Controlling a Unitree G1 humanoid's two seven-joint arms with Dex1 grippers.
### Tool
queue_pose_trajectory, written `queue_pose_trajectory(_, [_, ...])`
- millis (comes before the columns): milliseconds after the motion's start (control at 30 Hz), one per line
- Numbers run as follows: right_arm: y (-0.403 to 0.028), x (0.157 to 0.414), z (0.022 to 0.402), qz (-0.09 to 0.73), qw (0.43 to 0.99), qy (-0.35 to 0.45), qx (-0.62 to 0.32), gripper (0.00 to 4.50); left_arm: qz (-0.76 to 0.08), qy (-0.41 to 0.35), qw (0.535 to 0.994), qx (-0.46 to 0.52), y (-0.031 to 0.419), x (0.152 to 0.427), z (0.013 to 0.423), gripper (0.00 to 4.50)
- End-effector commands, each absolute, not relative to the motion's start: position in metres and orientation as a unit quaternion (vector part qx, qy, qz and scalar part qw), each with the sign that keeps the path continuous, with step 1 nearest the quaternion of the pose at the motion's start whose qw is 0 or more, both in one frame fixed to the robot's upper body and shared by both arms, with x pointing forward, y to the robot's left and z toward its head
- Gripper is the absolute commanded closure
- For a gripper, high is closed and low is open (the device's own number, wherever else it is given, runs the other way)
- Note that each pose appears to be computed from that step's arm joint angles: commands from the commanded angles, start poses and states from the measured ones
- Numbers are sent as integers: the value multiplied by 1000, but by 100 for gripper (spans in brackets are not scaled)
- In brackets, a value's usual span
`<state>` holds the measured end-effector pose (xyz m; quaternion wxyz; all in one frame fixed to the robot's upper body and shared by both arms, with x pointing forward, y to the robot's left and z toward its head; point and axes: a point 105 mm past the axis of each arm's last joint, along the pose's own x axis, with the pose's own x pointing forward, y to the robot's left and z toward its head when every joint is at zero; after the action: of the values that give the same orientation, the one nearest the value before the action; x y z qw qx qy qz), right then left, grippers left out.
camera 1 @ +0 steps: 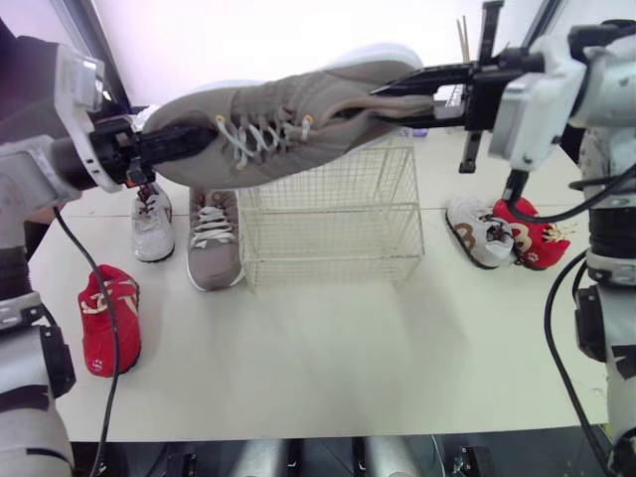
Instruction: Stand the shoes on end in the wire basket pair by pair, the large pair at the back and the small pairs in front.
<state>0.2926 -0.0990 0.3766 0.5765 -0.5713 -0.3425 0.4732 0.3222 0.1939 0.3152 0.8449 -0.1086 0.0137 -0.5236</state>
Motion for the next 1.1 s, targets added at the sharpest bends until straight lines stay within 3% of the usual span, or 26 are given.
queue_pose_trajectory(33, [-106,280,403,481,633,-347,-498,296,-556,-39,822,-113,187,304,338,388])
queue_pose_trajectory(167, [-146,287,418,506,765,-263,-299,88,-542,-73,821,-165,190,300,343,388])
queue_pose_trajectory(200, [-157,287,417,512,787,-238,-250,18,-539,-78,820,-174,190,298,342,388])
queue_pose_trajectory(233, [-166,288,417,508,808,-226,-197,3,-538,-83,820,-178,188,296,341,388])
queue_pose_trajectory(367, [-184,287,395,513,841,-161,-54,3,-536,-102,812,-205,181,289,343,388])
queue_pose_trajectory(567, [-159,287,355,567,803,-122,137,3,-540,-123,796,-245,161,286,340,388])
queue_pose_trajectory(800, [-105,287,361,624,747,-151,174,3,-543,-130,781,-280,145,289,339,388])
queue_pose_trajectory(1100, [-88,291,392,631,716,-215,206,3,-524,-120,786,-306,139,293,324,388])
